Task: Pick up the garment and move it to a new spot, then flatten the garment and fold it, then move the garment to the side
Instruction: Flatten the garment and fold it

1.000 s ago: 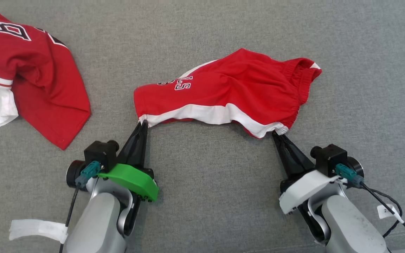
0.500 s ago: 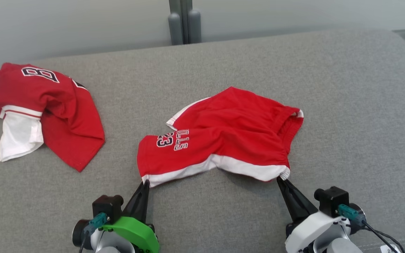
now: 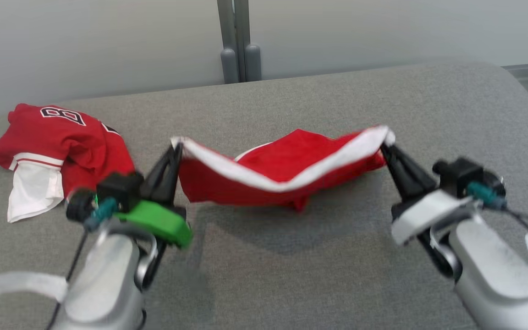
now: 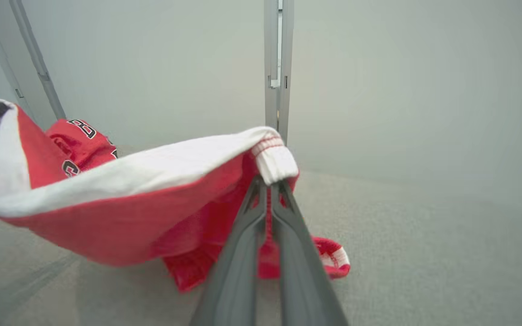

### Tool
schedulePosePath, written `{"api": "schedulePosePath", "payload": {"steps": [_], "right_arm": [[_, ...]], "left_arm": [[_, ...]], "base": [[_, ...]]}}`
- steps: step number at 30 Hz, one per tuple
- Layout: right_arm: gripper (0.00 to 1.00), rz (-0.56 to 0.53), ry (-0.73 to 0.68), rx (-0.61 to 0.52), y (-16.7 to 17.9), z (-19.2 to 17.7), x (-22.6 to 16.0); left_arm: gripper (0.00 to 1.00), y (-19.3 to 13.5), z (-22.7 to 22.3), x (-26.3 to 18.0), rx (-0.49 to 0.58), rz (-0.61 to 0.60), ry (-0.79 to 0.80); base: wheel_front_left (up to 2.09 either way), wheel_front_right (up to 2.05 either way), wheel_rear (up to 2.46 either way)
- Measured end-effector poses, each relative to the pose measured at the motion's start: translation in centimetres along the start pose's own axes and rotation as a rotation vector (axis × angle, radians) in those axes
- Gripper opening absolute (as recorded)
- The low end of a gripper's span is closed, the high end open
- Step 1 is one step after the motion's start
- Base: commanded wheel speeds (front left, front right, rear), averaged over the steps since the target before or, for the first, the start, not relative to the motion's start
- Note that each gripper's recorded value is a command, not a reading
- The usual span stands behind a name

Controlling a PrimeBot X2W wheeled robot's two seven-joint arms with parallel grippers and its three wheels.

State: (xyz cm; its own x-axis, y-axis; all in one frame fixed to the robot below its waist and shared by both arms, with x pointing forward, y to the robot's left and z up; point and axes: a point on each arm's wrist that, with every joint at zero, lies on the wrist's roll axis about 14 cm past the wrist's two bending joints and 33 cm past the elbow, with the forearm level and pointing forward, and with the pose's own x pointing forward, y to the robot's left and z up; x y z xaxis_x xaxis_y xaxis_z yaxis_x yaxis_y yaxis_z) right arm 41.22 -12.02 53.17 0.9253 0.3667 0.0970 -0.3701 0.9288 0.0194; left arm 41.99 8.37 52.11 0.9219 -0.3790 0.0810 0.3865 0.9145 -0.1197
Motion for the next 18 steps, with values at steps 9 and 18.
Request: {"api": "schedulePosePath", "payload": {"steps": [9,18], "right_arm": [[0.00,0.001,-0.219,-0.254,-6.2,14.7,12.4],[0.00,-0.056,-0.348,-0.419,-10.1,20.5,23.1]], "left_arm": [[0.00,3.4,15.7,12.7,0.319,-0.069,-0.276],[0.00,8.2,23.0,21.8,0.488,0.031,-0.427]], "base": [[0.00,0.00,0.00],[0.00,0.00,0.00]]}}
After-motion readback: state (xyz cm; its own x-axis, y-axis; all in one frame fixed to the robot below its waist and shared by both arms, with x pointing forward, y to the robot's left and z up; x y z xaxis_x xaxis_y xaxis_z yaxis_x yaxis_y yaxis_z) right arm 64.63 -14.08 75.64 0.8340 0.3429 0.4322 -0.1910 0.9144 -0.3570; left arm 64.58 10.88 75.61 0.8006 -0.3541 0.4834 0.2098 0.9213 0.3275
